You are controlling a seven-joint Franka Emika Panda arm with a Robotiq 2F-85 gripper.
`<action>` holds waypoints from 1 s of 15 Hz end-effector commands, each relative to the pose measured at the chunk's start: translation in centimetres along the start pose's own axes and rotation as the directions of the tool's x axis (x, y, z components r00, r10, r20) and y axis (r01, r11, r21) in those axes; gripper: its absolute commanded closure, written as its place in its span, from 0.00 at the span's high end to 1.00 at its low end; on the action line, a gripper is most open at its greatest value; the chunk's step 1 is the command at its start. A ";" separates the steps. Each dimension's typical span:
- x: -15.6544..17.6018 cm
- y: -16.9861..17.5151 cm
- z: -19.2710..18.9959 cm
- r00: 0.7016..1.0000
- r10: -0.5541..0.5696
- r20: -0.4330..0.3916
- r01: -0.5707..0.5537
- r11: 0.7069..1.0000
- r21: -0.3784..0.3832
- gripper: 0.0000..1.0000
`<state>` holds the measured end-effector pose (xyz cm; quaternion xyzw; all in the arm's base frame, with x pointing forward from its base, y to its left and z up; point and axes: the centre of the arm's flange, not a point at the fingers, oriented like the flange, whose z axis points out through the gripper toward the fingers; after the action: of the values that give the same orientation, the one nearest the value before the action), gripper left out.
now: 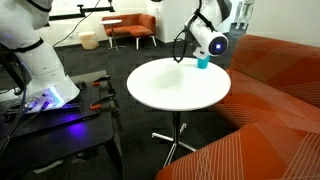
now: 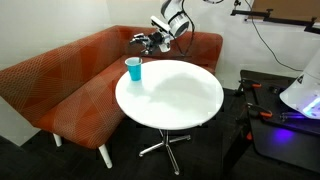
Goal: Put the pen in the blue cup
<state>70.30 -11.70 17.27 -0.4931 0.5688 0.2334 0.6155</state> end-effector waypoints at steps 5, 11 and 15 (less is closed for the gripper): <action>-8.8 4.9 -2.8 0.994 -0.110 0.018 0.111 0.992 -0.052 1.00; -12.5 7.5 -4.6 0.984 -0.178 0.002 0.177 0.981 -0.083 1.00; -14.0 9.1 -6.2 0.977 -0.214 0.002 0.213 0.971 -0.112 1.00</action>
<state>59.67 -9.79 26.11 -0.5702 0.5141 0.1999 0.6088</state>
